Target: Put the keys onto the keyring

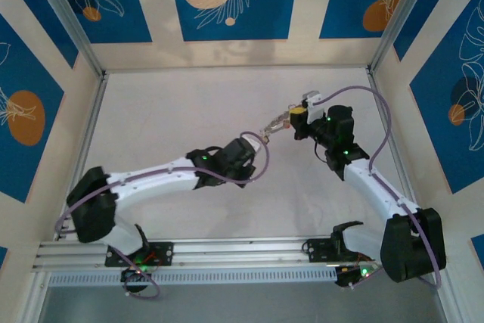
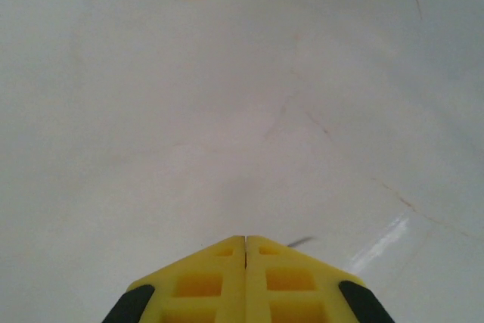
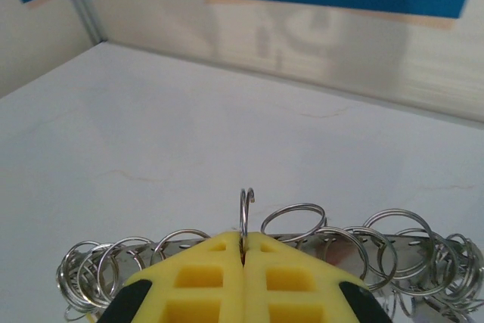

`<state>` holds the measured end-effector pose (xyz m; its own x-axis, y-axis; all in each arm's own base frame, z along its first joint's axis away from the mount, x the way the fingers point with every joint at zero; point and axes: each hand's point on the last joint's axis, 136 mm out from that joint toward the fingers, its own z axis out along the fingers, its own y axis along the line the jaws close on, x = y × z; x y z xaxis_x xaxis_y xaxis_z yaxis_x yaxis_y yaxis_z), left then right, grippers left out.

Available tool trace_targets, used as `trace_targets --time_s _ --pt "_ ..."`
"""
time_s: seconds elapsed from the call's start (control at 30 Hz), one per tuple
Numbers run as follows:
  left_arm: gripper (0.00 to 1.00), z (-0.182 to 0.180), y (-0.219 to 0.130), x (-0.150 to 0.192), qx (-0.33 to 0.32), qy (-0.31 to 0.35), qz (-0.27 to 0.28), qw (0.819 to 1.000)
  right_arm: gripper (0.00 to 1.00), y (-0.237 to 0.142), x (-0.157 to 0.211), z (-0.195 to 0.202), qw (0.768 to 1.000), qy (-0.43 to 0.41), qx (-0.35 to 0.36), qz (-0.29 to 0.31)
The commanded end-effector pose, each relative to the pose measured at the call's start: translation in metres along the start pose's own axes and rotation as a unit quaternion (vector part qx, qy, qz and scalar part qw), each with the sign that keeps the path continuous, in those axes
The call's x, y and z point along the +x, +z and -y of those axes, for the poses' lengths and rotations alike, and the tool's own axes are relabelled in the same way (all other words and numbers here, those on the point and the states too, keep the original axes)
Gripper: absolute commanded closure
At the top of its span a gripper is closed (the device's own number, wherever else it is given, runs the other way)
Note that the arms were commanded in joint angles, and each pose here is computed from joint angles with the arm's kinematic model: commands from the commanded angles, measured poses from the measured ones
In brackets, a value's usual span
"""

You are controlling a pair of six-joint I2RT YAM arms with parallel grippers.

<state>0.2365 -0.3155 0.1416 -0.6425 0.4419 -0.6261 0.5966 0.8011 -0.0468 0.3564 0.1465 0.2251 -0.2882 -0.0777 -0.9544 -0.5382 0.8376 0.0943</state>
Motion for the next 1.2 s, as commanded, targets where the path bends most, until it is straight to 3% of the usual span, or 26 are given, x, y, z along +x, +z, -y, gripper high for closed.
trace_targets --time_s 0.0,0.27,0.53,1.17 --pt "1.0 -0.038 -0.022 0.006 -0.036 -0.011 0.009 0.999 1.0 -0.001 0.0 -0.023 0.998 -0.044 -0.034 0.019" --pt "1.0 -0.092 -0.045 0.046 -0.069 -0.051 -0.031 0.996 1.0 -0.004 0.011 -0.046 0.995 -0.074 -0.063 0.013" --pt "1.0 -0.111 -0.02 0.074 -0.076 -0.08 -0.115 0.987 1.0 -0.007 0.005 -0.048 0.994 -0.086 -0.067 0.018" --pt "1.0 -0.136 0.048 0.068 -0.064 -0.113 -0.165 0.978 1.0 -0.005 0.011 -0.046 0.993 -0.099 -0.063 0.012"
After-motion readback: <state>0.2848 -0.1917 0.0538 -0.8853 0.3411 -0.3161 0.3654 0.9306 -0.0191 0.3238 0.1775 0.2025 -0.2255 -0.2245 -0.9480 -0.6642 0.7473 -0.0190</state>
